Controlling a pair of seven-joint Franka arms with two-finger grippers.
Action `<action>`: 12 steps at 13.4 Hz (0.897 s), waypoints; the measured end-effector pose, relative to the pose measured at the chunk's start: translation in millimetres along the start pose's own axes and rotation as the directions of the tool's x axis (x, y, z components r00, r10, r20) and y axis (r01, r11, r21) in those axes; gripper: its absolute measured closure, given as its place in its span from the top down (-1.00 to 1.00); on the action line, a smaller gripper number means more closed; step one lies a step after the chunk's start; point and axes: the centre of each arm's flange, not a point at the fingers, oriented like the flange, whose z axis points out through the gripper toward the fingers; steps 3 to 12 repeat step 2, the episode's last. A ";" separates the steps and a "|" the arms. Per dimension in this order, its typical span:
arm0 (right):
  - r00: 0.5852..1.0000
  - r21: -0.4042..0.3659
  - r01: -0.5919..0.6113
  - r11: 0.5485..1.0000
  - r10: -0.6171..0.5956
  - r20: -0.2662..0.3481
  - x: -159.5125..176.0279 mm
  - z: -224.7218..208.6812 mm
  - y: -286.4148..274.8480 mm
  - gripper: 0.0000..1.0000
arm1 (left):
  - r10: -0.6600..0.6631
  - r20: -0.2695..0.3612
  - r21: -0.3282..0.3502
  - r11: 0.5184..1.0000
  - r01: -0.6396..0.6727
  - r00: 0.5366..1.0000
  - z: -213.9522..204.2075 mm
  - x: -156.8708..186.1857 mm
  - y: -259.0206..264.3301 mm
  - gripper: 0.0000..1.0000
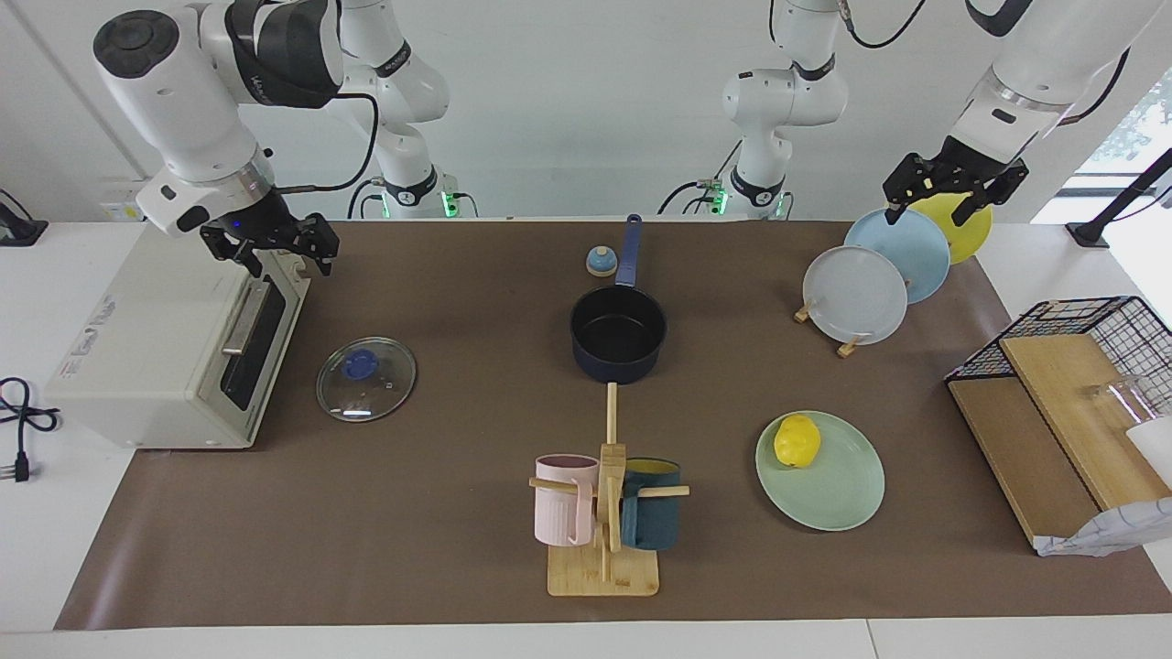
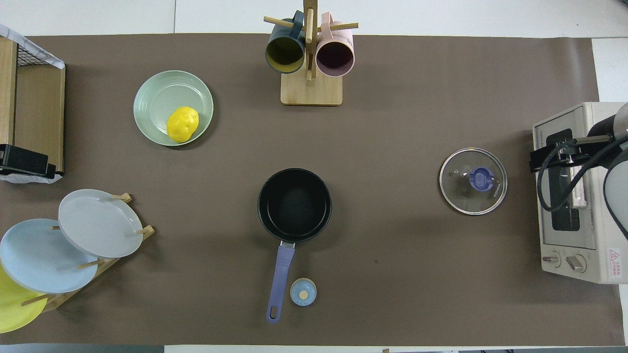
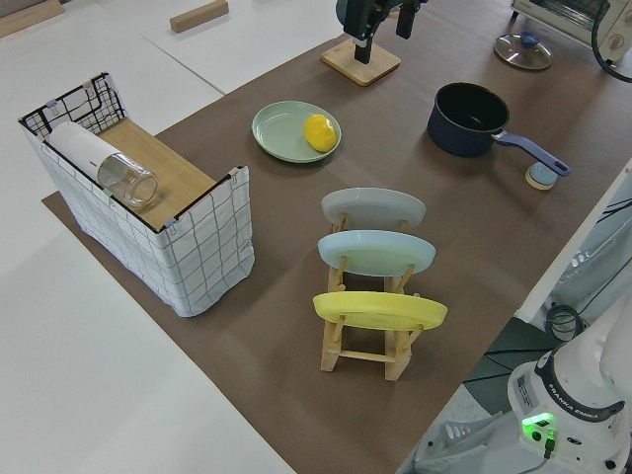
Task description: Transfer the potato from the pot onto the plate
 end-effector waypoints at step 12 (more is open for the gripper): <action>1.000 0.000 0.000 1.000 0.000 0.000 0.0 0.0 0.0 1.00 | 0.004 -0.001 0.000 1.000 -0.004 1.000 -0.6 -0.3 2.1 1.00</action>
